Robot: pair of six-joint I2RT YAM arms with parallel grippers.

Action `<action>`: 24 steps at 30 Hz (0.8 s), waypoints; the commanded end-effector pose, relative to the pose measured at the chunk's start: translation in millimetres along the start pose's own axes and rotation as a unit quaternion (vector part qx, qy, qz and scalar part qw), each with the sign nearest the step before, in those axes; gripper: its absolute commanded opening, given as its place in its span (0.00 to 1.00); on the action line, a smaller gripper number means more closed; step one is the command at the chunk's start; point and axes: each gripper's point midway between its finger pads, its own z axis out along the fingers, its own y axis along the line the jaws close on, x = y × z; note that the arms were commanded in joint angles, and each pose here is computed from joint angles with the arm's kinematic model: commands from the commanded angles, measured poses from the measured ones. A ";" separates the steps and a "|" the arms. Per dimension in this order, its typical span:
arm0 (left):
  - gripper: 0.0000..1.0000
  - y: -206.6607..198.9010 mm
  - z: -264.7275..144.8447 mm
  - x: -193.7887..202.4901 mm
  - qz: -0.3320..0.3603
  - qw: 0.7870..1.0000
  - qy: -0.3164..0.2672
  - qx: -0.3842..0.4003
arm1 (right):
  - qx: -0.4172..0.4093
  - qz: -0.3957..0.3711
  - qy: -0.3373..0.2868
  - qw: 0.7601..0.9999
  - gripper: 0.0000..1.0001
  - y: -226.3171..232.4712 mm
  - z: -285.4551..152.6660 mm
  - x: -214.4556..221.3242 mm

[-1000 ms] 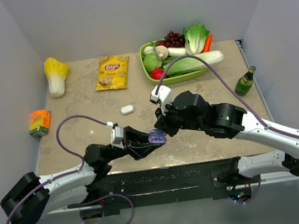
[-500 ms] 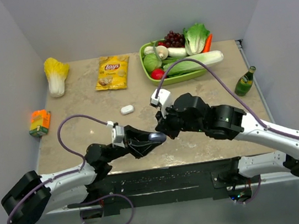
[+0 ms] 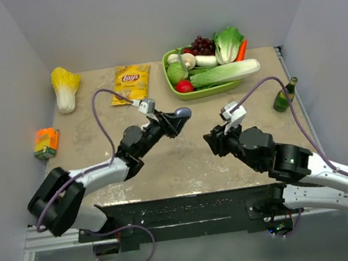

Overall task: Insert the wireless bluetooth earbuds into the charging case
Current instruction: Place the charging case at the center of the board.

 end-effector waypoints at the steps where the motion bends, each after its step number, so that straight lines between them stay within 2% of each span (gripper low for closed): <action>1: 0.00 56.0 29.1 56.5 -0.070 0.988 0.113 -0.079 | 0.009 0.011 0.026 1.000 0.37 3.1 13.6 23.9; 2: 0.00 73.7 30.9 86.7 -0.077 0.980 0.152 -0.098 | 0.005 0.011 0.028 1.000 0.37 4.8 14.3 26.9; 4: 0.00 85.5 44.8 98.0 -0.082 0.976 0.170 -0.108 | -0.008 0.010 0.035 0.999 0.38 8.1 15.0 36.0; 5: 0.00 99.3 42.8 120.7 -0.088 0.968 0.196 -0.126 | -0.014 0.011 0.035 0.999 0.39 9.9 15.5 37.4; 9: 0.00 121.0 50.0 145.8 -0.097 0.959 0.222 -0.145 | -0.010 0.014 0.044 0.999 0.41 7.3 16.2 48.3; 15: 0.02 144.3 35.3 182.3 -0.102 0.939 0.269 -0.186 | 0.004 0.016 0.051 0.999 0.43 1.5 18.6 60.3; 16: 0.06 150.4 28.6 190.5 -0.103 0.932 0.283 -0.200 | 0.005 0.016 0.053 0.998 0.43 1.3 19.3 62.1; 19: 0.27 154.6 19.2 200.4 -0.100 0.924 0.304 -0.209 | 0.006 0.011 0.059 0.998 0.44 0.8 19.9 65.6; 24: 0.43 155.3 6.5 201.5 -0.089 0.917 0.321 -0.218 | 0.014 0.009 0.061 0.998 0.45 -1.8 20.0 65.7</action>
